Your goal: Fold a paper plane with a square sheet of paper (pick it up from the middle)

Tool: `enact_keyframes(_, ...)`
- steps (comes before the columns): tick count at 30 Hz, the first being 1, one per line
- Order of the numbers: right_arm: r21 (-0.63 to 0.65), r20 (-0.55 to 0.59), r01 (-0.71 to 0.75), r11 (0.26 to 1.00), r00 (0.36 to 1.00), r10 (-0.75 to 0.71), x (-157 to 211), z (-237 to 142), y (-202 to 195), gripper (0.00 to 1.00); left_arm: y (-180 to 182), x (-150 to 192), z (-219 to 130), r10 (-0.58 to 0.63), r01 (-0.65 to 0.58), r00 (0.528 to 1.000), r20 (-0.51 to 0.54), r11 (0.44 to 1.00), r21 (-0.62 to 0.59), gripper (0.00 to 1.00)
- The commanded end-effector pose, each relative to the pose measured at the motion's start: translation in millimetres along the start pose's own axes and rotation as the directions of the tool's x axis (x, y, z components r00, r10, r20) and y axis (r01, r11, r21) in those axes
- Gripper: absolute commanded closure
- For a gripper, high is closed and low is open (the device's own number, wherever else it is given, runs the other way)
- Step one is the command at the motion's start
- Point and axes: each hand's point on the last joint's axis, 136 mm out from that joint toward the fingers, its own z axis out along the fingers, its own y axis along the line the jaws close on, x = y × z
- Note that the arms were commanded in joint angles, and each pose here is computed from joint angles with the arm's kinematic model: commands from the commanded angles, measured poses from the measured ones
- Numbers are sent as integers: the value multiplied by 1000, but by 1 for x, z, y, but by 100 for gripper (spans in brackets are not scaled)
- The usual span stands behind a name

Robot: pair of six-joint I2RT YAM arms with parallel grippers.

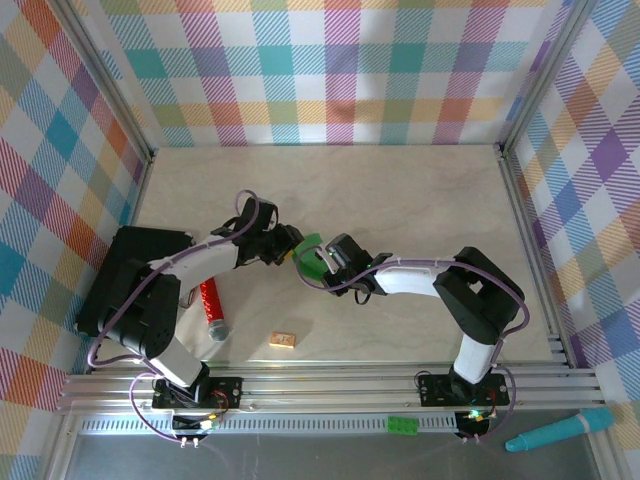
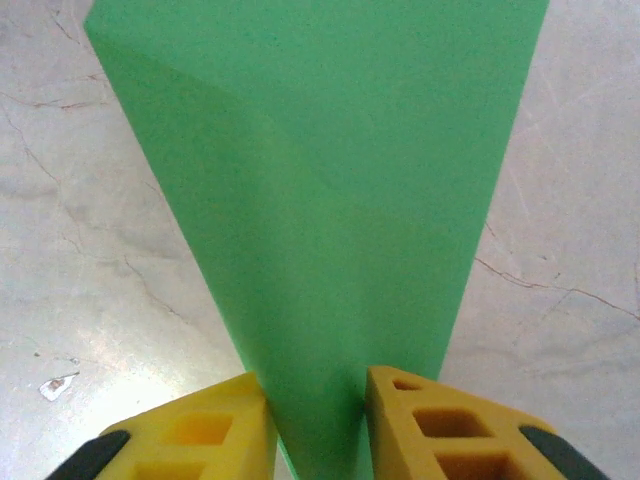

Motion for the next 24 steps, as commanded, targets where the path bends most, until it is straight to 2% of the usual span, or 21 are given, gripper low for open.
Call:
enact_keyframes(1, -18, -1, 0, 1000, 1000, 0, -3, -1, 5, 69, 15, 0, -8, -13, 13, 1000, 16, 999, -34, 57)
enact_keyframes(16, -63, -43, -19, 998, 999, 16, 2, 4, 13, 81, 40, 9, -27, -28, 31, 998, 49, 997, -67, 55)
enact_keyframes(24, -111, -101, -87, 990, 992, 76, 13, 11, 18, 83, 48, 25, -18, -73, 73, 997, 9, 997, 7, 58)
